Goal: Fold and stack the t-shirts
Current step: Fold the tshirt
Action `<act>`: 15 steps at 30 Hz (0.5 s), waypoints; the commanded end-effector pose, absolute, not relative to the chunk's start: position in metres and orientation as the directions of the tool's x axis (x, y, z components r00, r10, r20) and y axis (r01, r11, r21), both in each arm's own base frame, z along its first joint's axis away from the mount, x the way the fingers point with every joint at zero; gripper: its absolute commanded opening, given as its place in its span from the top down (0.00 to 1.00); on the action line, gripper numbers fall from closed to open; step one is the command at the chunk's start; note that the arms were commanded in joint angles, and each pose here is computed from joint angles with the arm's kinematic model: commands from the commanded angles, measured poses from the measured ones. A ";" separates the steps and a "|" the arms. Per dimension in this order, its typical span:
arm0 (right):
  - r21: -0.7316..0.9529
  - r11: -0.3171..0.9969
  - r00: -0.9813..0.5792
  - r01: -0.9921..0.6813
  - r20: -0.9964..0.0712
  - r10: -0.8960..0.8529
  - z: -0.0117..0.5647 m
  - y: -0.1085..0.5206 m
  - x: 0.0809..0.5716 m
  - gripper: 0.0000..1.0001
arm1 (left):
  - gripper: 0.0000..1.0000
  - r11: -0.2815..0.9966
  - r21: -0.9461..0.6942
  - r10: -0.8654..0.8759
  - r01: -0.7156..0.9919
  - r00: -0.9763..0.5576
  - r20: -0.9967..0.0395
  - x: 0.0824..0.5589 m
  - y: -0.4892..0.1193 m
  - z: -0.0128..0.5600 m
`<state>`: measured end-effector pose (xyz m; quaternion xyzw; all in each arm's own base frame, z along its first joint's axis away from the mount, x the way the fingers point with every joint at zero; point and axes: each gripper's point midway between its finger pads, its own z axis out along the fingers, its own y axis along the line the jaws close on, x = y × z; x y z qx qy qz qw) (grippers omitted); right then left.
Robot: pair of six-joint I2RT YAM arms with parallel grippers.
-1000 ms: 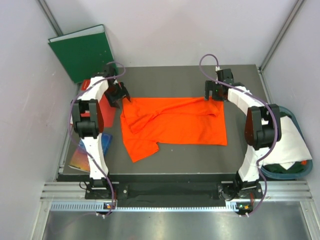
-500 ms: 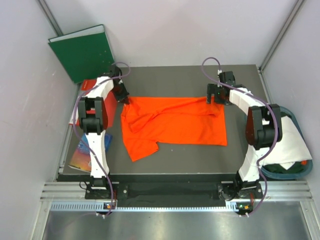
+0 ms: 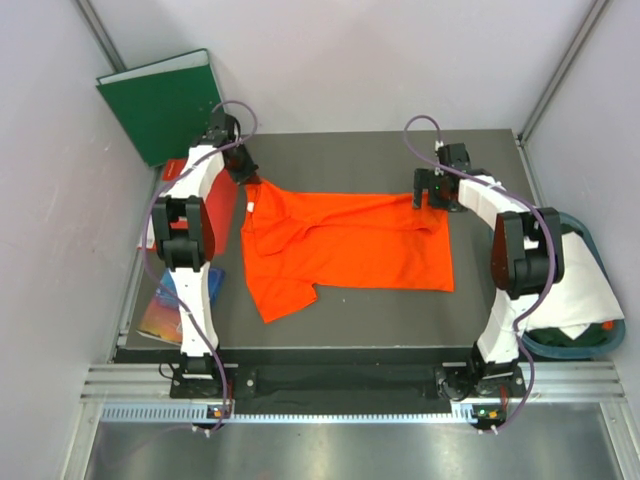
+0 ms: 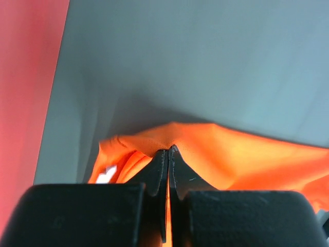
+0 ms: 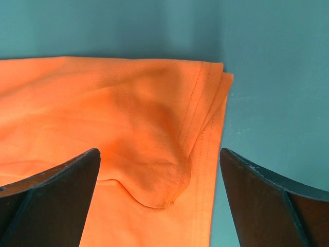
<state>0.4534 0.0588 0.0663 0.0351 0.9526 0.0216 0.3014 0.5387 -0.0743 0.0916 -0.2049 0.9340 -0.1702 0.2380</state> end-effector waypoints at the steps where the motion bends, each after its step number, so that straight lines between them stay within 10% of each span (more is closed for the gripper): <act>1: 0.084 0.993 -0.815 0.080 -0.568 0.113 0.069 0.056 0.459 0.00 | 1.00 0.844 -0.468 -0.493 -0.261 -0.721 -0.487 0.568 -0.072 0.134; 9: 0.096 0.992 -0.821 0.079 -0.558 0.119 0.067 0.058 0.451 0.00 | 1.00 0.835 -0.479 -0.510 -0.272 -0.712 -0.484 0.597 -0.069 0.122; 11: 0.098 0.992 -0.808 0.075 -0.577 0.118 0.075 0.058 0.450 0.00 | 0.73 0.836 -0.474 -0.507 -0.279 -0.722 -0.470 0.599 -0.068 0.113; 12: 0.095 0.993 -0.808 0.070 -0.579 0.112 0.076 0.058 0.447 0.00 | 0.28 0.838 -0.468 -0.505 -0.282 -0.727 -0.466 0.596 -0.067 0.113; 15: 0.092 0.994 -0.788 0.051 -0.608 0.096 0.092 0.057 0.442 0.00 | 0.01 0.858 -0.442 -0.479 -0.263 -0.721 -0.501 0.588 -0.063 0.127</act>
